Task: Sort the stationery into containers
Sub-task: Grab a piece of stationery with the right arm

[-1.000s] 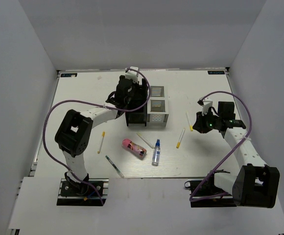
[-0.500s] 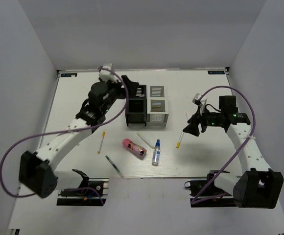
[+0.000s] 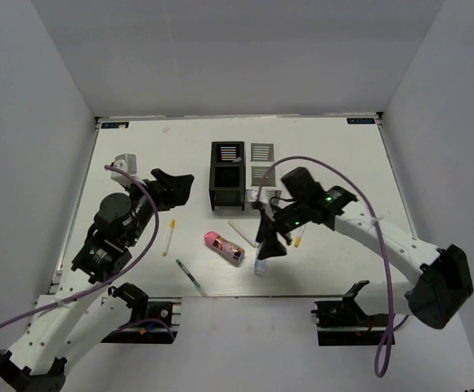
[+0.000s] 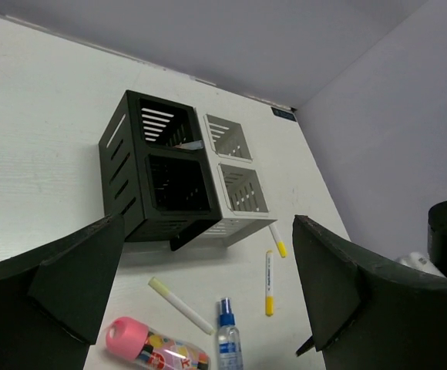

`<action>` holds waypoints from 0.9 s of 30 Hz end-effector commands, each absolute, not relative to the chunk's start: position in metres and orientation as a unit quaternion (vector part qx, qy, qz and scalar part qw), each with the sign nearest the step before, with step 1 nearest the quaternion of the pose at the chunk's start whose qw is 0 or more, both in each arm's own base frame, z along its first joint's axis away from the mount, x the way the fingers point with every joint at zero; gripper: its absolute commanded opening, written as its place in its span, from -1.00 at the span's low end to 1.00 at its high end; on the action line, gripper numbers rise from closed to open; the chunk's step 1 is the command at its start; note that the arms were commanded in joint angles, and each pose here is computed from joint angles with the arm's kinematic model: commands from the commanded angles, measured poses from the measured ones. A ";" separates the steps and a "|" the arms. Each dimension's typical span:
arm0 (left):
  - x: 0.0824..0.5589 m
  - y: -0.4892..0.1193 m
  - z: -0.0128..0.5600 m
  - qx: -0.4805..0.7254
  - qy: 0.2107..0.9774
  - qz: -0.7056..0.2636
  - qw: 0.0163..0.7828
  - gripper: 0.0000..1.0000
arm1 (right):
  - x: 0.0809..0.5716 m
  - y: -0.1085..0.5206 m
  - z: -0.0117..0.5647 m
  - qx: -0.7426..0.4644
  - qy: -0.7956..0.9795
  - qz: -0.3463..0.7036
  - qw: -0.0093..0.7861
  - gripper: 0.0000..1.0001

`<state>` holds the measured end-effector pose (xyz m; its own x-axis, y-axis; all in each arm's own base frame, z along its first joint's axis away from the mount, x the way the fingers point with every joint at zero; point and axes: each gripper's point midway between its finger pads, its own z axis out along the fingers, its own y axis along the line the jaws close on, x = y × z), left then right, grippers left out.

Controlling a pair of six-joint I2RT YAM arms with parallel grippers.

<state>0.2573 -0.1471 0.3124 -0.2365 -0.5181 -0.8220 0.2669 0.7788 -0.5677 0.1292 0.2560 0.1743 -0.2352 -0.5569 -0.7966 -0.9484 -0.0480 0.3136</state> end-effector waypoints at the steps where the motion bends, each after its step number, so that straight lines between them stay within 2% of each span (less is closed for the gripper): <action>1: 0.250 -0.133 0.321 -0.094 0.726 -0.294 0.614 0.99 | 0.123 0.303 0.192 -0.580 0.645 0.447 0.219 0.31; 3: 0.241 -0.123 0.340 -0.097 0.713 -0.291 0.630 0.99 | 0.109 0.330 0.187 -0.586 0.647 0.451 0.189 0.35; 7: 0.228 -0.112 0.357 -0.097 0.704 -0.289 0.641 0.99 | 0.115 0.373 0.174 -0.590 0.669 0.400 0.209 0.40; 10: 0.215 -0.101 0.364 -0.101 0.699 -0.289 0.646 0.99 | 0.102 0.403 0.163 -0.583 0.683 0.395 0.195 0.40; 14: 0.201 -0.084 0.378 -0.113 0.686 -0.279 0.663 0.99 | 0.082 0.435 0.137 -0.573 0.710 0.360 0.195 0.36; 16: 0.195 -0.077 0.389 -0.114 0.679 -0.276 0.671 0.99 | 0.071 0.447 0.123 -0.551 0.740 0.337 0.187 0.27; 20: 0.187 -0.067 0.405 -0.115 0.673 -0.264 0.681 0.99 | 0.075 0.472 0.097 -0.528 0.775 0.281 0.202 0.20; 24: 0.185 -0.065 0.411 -0.111 0.674 -0.261 0.682 0.99 | 0.090 0.498 0.097 -0.508 0.787 0.242 0.255 0.17; 27: 0.183 -0.066 0.411 -0.109 0.671 -0.266 0.683 0.99 | 0.100 0.496 0.075 -0.499 0.804 0.185 0.266 0.17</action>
<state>0.1821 -0.0686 0.4182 -0.0266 -0.5388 -0.8420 0.2423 0.8137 -0.5284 0.0757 0.4873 0.0662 -0.3280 -0.7499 -0.5745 -0.9417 0.3079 0.1357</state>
